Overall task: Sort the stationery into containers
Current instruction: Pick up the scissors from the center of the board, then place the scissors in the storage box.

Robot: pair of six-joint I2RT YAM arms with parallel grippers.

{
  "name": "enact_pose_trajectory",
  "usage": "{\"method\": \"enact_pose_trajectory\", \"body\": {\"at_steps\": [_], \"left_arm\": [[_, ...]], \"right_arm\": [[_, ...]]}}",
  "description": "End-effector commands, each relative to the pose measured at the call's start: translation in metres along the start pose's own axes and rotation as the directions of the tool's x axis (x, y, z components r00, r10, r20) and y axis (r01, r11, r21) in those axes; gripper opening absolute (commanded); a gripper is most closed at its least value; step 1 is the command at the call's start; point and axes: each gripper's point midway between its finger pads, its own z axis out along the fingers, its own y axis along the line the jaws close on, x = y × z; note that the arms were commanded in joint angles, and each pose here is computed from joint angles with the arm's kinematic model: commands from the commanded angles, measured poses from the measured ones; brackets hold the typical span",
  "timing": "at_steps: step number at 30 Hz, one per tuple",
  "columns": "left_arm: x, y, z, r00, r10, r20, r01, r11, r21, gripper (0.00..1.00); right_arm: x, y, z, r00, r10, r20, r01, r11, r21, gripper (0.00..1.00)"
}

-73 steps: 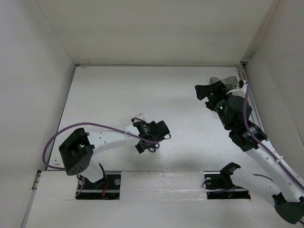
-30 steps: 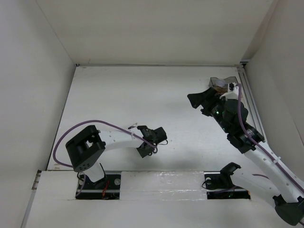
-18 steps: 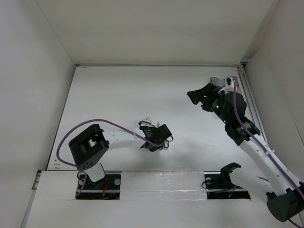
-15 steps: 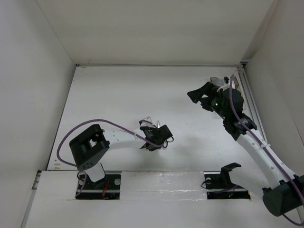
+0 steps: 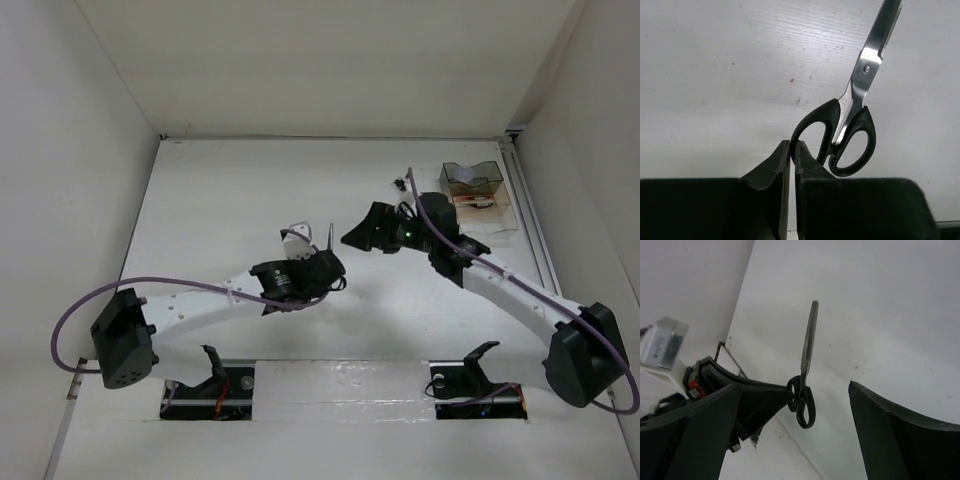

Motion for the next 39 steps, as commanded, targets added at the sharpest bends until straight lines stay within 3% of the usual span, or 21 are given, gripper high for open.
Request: {"method": "enact_pose_trajectory", "body": {"at_steps": [1,10,17,18,19,20,22,27,29,30,31,33,36,39], "left_arm": [[-0.028,-0.006,-0.023,0.997,0.044,0.068,-0.047,0.997,0.055,0.00],[-0.052,-0.016,-0.054,0.994,-0.002,0.107,-0.017,0.984,0.175,0.00],[-0.051,-0.017,-0.057,0.995,0.003,0.097,-0.022,0.981,0.191,0.00],[-0.052,-0.019,-0.057,0.995,0.006,0.102,-0.026,0.980,0.197,0.00],[-0.050,-0.020,-0.058,0.996,0.008,0.094,-0.027,0.979,0.202,0.00],[-0.050,-0.021,-0.056,0.996,0.008,0.094,-0.027,0.979,0.202,0.00],[-0.051,-0.024,-0.056,0.995,0.000,0.098,-0.021,0.977,0.211,0.00],[-0.049,-0.023,-0.051,0.995,0.004,0.103,-0.025,0.980,0.200,0.00],[-0.051,-0.024,-0.048,0.993,0.007,0.115,-0.028,0.983,0.183,0.17],[-0.054,-0.027,-0.050,0.993,0.000,0.118,-0.023,0.981,0.191,0.48],[-0.057,-0.030,-0.053,0.993,-0.006,0.122,-0.018,0.980,0.199,0.63],[-0.059,-0.032,-0.055,0.992,0.000,0.127,-0.026,0.978,0.205,0.70],[-0.069,-0.032,-0.057,0.990,-0.021,0.136,-0.007,0.979,0.204,1.00],[-0.080,-0.026,-0.067,0.986,-0.030,0.164,-0.002,0.982,0.191,1.00]], "right_arm": [[0.011,0.039,0.010,0.993,-0.118,-0.006,0.116,0.979,-0.170,0.95],[0.045,0.060,0.037,0.988,-0.125,-0.096,0.092,0.952,-0.293,0.83],[0.048,0.084,0.030,0.990,-0.116,-0.080,0.068,0.891,-0.449,0.60],[0.048,0.084,0.032,0.991,-0.105,-0.084,0.056,0.892,-0.449,0.55],[0.046,0.085,0.032,0.991,-0.108,-0.077,0.061,0.889,-0.455,0.40],[0.046,0.085,0.031,0.992,-0.100,-0.081,0.052,0.890,-0.454,0.31],[0.041,0.086,0.032,0.995,-0.084,-0.057,0.050,0.897,-0.440,0.00],[0.034,0.081,0.034,0.996,-0.075,-0.040,0.053,0.920,-0.388,0.00],[0.033,0.074,0.037,0.997,-0.067,-0.045,0.047,0.938,-0.343,0.00],[0.031,0.076,0.037,0.996,-0.076,-0.042,0.057,0.938,-0.343,0.00],[0.031,0.073,0.039,0.997,-0.069,-0.041,0.052,0.944,-0.326,0.00],[0.028,0.070,0.040,0.997,-0.070,-0.033,0.056,0.951,-0.305,0.00],[0.021,0.061,0.043,0.999,-0.047,-0.004,0.044,0.970,-0.237,0.00],[0.001,0.042,0.044,0.999,-0.014,0.049,0.021,0.991,-0.136,0.00]]}}
